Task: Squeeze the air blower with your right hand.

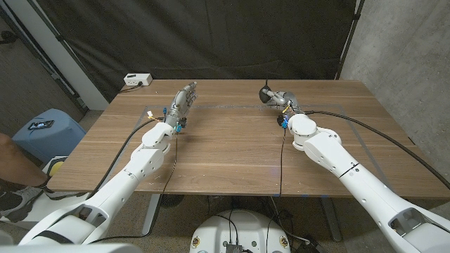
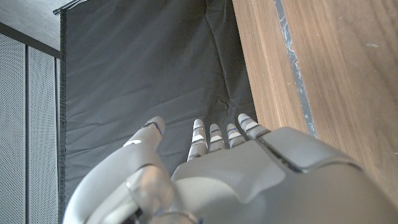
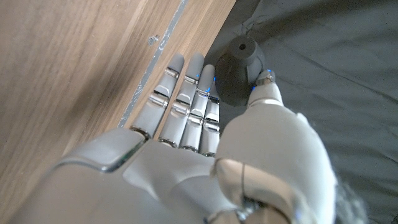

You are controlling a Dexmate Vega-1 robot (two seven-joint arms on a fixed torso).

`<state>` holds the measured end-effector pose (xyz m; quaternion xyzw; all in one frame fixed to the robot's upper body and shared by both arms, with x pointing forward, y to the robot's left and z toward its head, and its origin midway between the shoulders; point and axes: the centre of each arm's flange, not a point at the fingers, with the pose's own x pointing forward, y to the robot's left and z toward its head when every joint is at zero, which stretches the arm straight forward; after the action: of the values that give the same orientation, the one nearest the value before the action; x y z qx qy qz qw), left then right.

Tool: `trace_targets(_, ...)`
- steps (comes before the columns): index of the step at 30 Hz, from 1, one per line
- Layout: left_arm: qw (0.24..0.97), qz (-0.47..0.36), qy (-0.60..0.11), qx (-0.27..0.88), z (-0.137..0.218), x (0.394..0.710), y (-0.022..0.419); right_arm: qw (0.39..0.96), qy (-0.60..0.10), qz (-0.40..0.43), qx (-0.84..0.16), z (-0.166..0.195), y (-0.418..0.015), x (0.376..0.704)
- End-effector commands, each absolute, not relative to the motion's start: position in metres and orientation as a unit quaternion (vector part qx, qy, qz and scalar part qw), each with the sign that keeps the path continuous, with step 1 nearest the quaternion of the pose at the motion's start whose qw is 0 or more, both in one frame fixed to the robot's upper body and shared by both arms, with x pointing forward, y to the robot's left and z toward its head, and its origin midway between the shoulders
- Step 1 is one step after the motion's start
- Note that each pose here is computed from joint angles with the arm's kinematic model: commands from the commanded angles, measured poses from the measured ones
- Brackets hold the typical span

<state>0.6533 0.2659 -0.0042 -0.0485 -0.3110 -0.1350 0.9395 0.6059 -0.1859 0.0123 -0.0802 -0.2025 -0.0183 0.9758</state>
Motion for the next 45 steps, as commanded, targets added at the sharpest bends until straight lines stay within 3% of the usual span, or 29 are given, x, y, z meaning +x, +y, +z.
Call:
trace_targets(1, 0.939, -0.138, -0.311, -0.047, -0.002, 0.654, 0.262, 0.976, -0.203, -0.028, -0.069, 0.011, -0.189, 0.606)
trace_targets(45, 0.940, -0.130, -0.310, -0.051, -0.008, 0.643, 0.256, 0.981, -0.191, -0.030, -0.022, -0.005, -0.194, 0.610)
